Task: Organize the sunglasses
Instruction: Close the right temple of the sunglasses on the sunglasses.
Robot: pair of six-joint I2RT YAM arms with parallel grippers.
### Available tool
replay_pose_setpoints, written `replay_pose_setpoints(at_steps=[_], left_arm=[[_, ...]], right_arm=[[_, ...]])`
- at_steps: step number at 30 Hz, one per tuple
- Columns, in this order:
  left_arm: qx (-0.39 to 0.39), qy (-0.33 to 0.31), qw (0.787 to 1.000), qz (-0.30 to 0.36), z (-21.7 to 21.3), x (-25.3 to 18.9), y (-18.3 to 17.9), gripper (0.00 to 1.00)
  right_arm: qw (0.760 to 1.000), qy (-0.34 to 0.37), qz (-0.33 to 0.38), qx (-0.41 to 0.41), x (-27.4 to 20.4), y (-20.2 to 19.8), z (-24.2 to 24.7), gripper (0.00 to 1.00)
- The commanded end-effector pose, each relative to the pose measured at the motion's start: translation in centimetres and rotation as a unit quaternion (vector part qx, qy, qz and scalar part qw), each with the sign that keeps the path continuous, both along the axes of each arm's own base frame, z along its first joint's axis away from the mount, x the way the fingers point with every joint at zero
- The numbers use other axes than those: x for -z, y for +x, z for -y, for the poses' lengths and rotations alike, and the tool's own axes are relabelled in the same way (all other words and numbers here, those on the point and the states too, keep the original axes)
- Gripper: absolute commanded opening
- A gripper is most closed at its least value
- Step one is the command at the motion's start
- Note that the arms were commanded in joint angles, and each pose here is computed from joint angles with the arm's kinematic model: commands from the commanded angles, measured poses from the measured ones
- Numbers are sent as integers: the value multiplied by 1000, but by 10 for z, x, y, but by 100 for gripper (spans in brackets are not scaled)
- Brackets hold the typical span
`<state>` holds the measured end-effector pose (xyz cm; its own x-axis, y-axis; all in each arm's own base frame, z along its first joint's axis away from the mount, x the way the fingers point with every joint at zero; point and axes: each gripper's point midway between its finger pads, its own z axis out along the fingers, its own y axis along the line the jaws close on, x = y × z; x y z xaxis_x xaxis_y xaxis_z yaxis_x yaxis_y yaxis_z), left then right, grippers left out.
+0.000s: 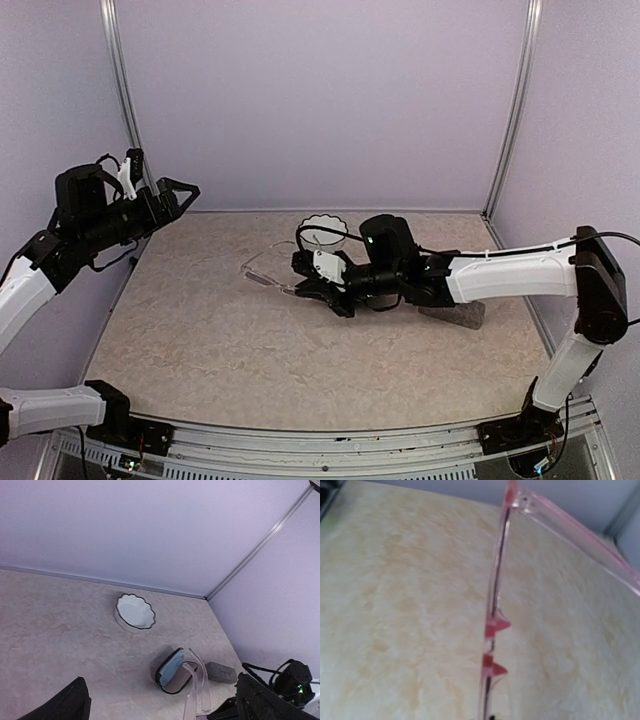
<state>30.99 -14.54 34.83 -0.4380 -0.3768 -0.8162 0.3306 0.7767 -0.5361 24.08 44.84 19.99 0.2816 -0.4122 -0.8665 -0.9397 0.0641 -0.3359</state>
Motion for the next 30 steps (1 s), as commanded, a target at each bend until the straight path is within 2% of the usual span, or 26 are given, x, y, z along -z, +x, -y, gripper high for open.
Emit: replay_pose_setpoints(at_steps=[1,10,16,30], left_arm=[[144,-54,988,30,44,-15,-18,98],[325,-100,940,-40,112,19,-46,97],[409,-100,905,-59,157,29,-77,98],[452,-89,883,-89,187,51,-92,98]], right_arm=[[988,47,129,-66,-33,-23,7,0],[958,45,265,-98,-43,-38,30,0],[944,36,313,-98,-52,-37,34,0],[919,56,379,-100,-78,-44,42,0]])
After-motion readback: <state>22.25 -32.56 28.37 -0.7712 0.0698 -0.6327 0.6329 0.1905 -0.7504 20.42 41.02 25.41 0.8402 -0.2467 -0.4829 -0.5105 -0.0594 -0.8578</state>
